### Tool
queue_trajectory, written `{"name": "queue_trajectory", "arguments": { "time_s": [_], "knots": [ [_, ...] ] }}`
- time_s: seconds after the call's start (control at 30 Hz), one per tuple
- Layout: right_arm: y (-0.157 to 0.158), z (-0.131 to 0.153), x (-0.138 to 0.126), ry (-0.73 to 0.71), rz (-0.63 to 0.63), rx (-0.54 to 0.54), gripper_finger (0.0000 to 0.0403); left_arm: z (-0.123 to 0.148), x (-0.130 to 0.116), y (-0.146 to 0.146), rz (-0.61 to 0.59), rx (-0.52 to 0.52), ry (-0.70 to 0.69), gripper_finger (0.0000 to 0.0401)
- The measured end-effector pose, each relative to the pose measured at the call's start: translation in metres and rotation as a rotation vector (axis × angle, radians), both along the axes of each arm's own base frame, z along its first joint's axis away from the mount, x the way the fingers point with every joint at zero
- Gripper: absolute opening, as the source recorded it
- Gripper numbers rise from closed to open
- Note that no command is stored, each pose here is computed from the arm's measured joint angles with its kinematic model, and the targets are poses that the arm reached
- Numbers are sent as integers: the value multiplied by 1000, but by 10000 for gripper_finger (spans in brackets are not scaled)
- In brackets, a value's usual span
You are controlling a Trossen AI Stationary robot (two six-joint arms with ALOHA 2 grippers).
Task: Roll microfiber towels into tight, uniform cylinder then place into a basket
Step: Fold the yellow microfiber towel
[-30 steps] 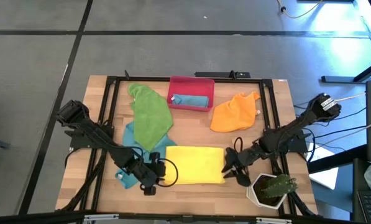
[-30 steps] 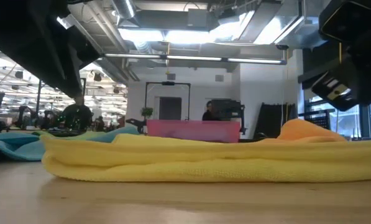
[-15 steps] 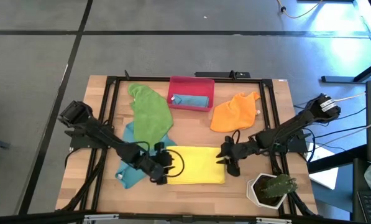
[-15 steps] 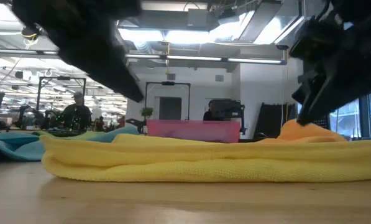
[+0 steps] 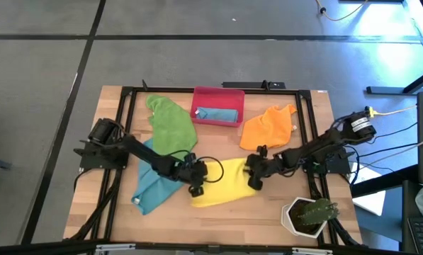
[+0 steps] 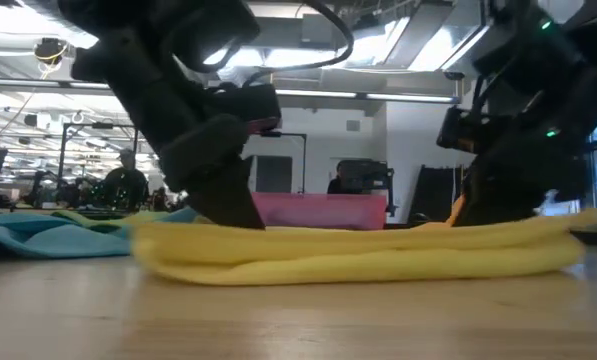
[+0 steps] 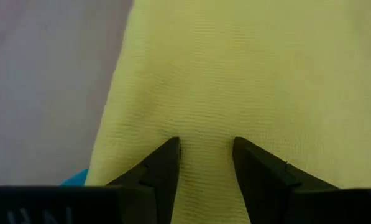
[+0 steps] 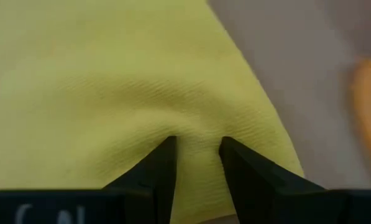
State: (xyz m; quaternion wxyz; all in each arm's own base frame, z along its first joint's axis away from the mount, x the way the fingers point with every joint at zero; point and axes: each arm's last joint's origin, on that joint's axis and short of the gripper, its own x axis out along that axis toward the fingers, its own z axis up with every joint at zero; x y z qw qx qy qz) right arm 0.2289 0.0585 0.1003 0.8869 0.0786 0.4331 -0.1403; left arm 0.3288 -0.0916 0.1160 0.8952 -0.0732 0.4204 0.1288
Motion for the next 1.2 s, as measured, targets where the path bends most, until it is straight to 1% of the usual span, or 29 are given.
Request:
{"name": "queue_trajectory", "arguments": {
  "time_s": [0.1,0.2,0.37,0.53,0.6,0.7,0.83,0.97,1.07,1.13,1.2],
  "knots": [
    [-12,0,2,-9,-80,-60,133,2,3,4,5,-4,-29,144],
    [-22,1,4,-1,-104,-88,133,9,10,4,-17,6,-69,144],
    [-25,12,10,22,-40,-75,133,19,17,2,-56,31,-96,144],
    [-20,43,14,-6,18,-48,133,24,21,1,-63,37,-113,144],
    [-17,52,9,19,41,-37,133,24,22,1,-62,37,-115,144],
    [-12,68,-1,33,41,-13,133,24,22,1,-62,37,-118,144],
    [-8,77,-24,120,7,12,133,29,26,0,-67,27,-183,144],
    [-5,75,-40,214,-43,24,133,41,36,-2,-112,46,-329,144],
    [-2,65,-44,230,-16,50,132,49,43,0,-164,40,-435,144],
    [0,56,-47,248,10,86,126,50,46,4,-178,26,-450,144],
    [0,46,-49,258,26,110,116,48,50,8,-166,22,-438,144]
  ]
}}
